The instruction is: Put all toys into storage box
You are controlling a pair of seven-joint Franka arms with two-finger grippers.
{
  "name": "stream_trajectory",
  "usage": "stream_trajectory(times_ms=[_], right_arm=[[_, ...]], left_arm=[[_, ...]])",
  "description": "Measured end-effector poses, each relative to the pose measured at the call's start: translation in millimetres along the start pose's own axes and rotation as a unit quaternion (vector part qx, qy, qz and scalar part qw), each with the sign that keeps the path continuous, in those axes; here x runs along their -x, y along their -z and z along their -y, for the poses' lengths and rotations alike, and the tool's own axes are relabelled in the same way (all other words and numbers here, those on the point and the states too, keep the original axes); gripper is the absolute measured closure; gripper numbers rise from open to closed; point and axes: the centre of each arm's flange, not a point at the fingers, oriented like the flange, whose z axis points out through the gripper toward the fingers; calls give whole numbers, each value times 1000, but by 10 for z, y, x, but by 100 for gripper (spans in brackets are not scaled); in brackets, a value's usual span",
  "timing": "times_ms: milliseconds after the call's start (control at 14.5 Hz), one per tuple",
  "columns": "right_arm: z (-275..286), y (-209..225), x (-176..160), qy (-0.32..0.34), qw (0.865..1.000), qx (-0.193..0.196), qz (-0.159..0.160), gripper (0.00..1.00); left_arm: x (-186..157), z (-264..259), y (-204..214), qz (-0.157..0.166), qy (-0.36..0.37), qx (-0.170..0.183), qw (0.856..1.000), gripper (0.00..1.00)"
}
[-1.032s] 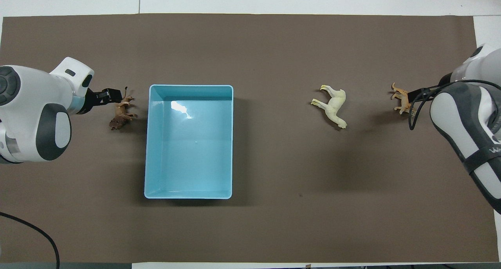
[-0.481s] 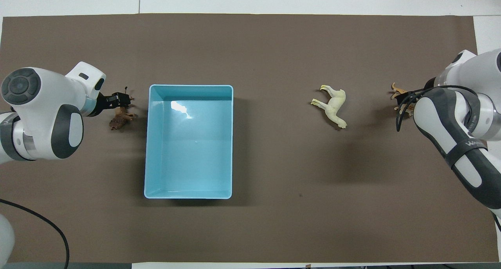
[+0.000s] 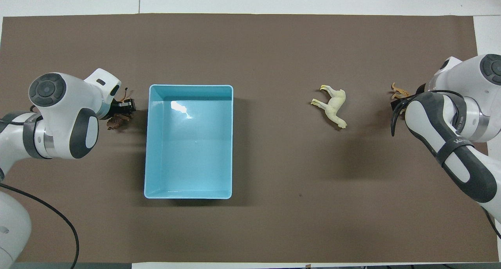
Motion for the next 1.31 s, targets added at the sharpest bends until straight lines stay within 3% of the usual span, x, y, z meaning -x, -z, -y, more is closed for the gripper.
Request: stream_trajectory(times_ms=[138, 275, 481, 688, 894, 963, 1307], right_arm=[[10, -54, 24, 0, 1000, 2, -5, 25], [40, -5, 16, 0, 1000, -1, -9, 42], [7, -24, 27, -6, 1000, -1, -8, 42], [5, 30, -2, -9, 1000, 0, -12, 42], [10, 529, -136, -11, 1000, -2, -12, 42], [10, 814, -173, -11, 1000, -2, -13, 42], [123, 2204, -152, -21, 1000, -12, -4, 42]], left_arm=[[-69, 15, 106, 8, 1, -4, 1000, 66], [-203, -37, 437, 20, -1, -8, 1000, 68], [-302, -399, 1368, 28, 16, -11, 999, 68], [-23, -1124, 2054, 21, 56, -5, 998, 68], [414, -1876, 2206, 19, 90, -2, 996, 68], [523, -2035, 2196, 21, 91, -3, 996, 62], [590, -2095, 2129, 27, 93, -8, 995, 9]])
